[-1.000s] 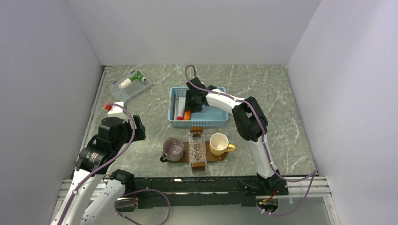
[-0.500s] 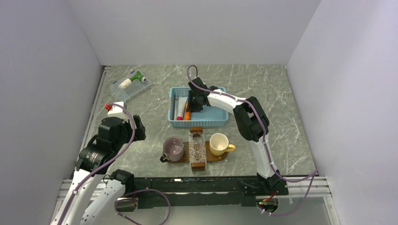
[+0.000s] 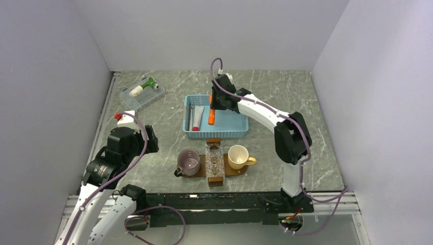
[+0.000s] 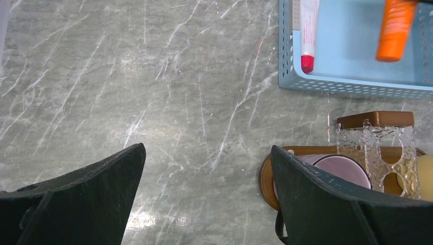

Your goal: Prepare toiletry sets of a toothbrush and toothpaste on the tray

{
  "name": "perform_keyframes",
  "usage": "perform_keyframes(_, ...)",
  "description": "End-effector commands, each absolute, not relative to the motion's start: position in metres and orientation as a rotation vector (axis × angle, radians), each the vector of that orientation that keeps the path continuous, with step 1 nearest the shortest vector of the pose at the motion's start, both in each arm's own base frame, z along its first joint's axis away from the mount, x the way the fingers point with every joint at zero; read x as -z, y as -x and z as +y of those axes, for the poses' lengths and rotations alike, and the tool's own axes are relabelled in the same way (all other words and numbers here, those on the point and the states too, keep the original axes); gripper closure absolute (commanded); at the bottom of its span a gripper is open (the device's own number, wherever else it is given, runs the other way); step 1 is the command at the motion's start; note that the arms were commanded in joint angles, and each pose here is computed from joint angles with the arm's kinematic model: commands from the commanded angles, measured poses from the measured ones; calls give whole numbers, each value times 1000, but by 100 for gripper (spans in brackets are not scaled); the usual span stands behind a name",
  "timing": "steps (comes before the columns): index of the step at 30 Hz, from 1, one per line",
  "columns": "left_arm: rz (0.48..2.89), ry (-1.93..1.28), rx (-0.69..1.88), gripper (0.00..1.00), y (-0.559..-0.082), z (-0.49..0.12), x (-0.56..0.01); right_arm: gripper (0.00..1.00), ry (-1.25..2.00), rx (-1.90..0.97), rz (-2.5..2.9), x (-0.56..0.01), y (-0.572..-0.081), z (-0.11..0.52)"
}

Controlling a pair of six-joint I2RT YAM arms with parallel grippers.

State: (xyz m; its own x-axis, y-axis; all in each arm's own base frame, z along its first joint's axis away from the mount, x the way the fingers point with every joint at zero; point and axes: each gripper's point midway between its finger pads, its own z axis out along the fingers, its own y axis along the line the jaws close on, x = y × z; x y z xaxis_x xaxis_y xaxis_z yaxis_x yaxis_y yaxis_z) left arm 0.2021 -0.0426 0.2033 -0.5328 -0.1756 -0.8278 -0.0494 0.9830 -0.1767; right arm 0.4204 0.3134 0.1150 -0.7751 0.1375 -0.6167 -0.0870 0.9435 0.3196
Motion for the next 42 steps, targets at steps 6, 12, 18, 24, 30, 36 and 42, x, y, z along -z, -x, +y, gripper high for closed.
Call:
perform_keyframes(6,2109,122,194,1,-210,-50,-209,89,127,-546,2113,-221,-409,304)
perform_keyframes(12,2083,37,317,1,-209,-70,-215,89,306,-607,2042,-248,-366,308)
perform_keyframes(18,2098,-56,529,1,-197,-103,-226,89,537,-595,1948,-266,-303,315)
perform_keyframes(24,2106,-199,736,1,-178,-133,-257,90,675,-596,1850,-280,-247,318)
perform_keyframes(30,2090,-291,886,1,-159,-150,-291,90,806,-638,1791,-281,-203,323)
perform_keyframes(36,2071,-409,1094,1,-135,-172,-312,90,951,-683,1767,-278,-168,331)
perform_keyframes(42,2115,-505,1262,1,-117,-185,-309,91,1102,-712,1745,-273,-135,346)
